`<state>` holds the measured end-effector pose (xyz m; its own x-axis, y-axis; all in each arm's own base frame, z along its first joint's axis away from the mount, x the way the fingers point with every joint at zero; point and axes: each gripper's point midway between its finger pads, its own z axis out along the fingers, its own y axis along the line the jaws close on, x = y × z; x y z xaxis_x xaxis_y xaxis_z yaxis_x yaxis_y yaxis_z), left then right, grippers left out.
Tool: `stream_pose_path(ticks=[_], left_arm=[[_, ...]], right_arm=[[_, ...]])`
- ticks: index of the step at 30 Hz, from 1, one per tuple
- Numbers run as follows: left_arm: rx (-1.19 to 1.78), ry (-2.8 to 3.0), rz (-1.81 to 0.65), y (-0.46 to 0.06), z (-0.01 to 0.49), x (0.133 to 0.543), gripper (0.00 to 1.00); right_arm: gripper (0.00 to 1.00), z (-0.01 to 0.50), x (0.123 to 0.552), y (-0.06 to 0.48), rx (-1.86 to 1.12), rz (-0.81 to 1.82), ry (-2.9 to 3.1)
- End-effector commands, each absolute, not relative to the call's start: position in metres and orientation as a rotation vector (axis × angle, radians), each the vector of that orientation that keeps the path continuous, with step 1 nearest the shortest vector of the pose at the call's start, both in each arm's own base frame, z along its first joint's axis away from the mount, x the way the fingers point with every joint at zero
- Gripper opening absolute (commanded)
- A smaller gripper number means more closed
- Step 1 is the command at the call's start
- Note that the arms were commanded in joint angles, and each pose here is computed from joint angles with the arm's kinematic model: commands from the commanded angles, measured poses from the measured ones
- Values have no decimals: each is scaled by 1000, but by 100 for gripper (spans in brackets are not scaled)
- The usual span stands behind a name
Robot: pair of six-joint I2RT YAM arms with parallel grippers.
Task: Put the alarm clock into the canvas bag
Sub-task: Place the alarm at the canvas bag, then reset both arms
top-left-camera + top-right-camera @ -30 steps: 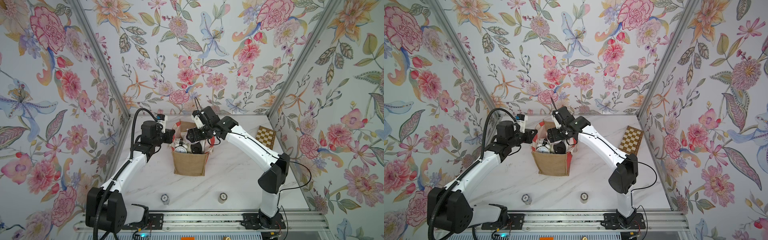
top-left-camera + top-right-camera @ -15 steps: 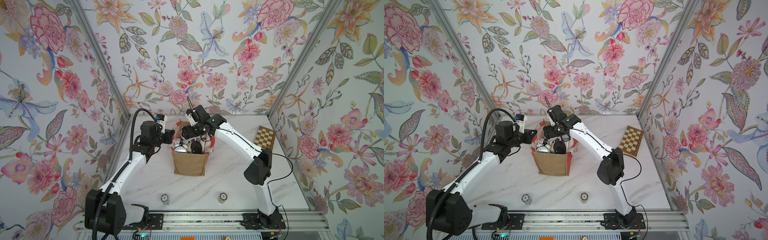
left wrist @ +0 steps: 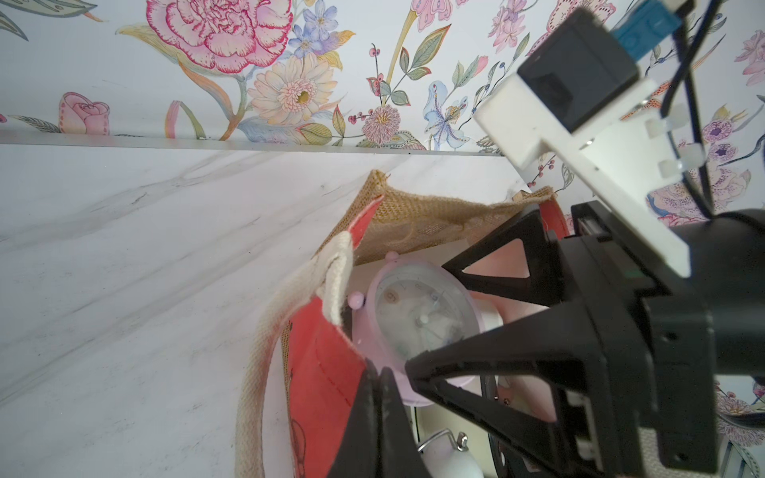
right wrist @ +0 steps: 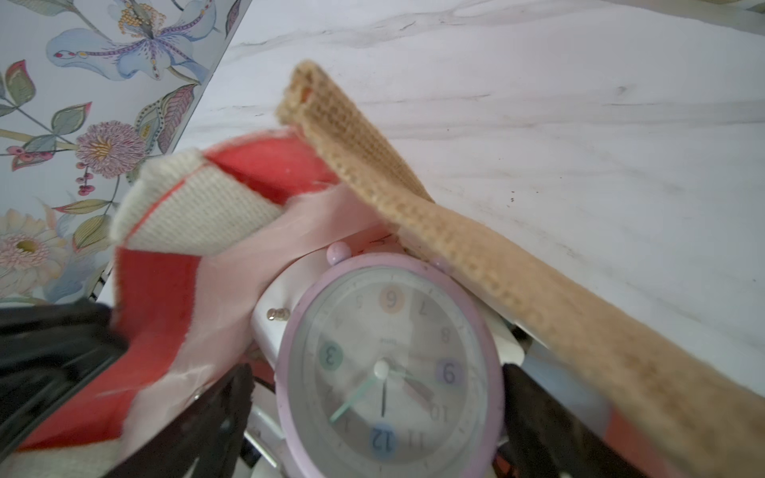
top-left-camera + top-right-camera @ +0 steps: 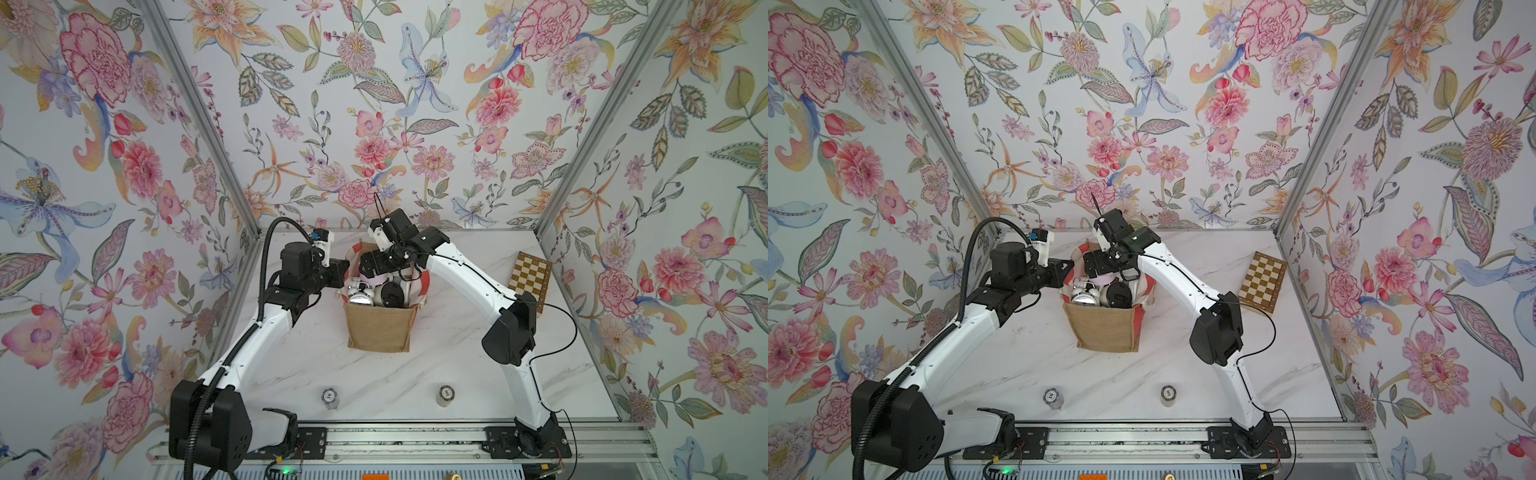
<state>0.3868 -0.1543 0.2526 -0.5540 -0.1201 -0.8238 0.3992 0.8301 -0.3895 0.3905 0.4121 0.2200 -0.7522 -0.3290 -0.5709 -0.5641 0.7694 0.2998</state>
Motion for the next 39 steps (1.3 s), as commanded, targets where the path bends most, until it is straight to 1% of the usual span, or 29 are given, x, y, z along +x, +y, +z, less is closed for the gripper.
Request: stream_pose_path(ticks=[1, 6, 9, 14, 20, 21, 22, 26, 28, 32, 36, 37, 38, 39], left_arm=[[231, 1978, -718, -160, 274, 386, 2], [221, 1970, -664, -154, 278, 390, 18], [218, 1963, -614, -149, 284, 394, 26], [216, 1949, -523, -139, 297, 402, 33], [198, 1938, -405, -121, 308, 408, 44], [192, 1936, -388, -116, 309, 409, 45], [183, 1935, -371, -112, 310, 410, 46], [125, 1941, -285, -85, 307, 413, 52], [96, 1945, -232, -71, 302, 414, 57], [9, 1958, -100, -40, 285, 414, 70], [-81, 1967, 3, -18, 260, 414, 90], [-102, 1963, 24, -14, 254, 413, 97], [-118, 1952, 35, -12, 248, 412, 99], [-140, 1934, 50, -8, 243, 410, 99]], right_arm=[[97, 270, 376, 415, -704, 721, 2361], [98, 293, 372, 399, -678, 682, 2320], [98, 307, 373, 386, -655, 654, 2295], [99, 320, 376, 357, -604, 597, 2277], [100, 324, 385, 303, -510, 486, 2286], [99, 321, 382, 296, -507, 462, 2292], [99, 319, 389, 278, -464, 422, 2301], [99, 307, 393, 223, -361, 291, 2318], [99, 299, 395, 196, -300, 252, 2326], [99, 276, 396, 139, -167, 182, 2329], [99, 245, 397, 91, -50, 113, 2311], [99, 238, 398, 81, -20, 84, 2304], [99, 229, 398, 69, 13, 55, 2294], [99, 221, 399, 61, 28, 33, 2284]])
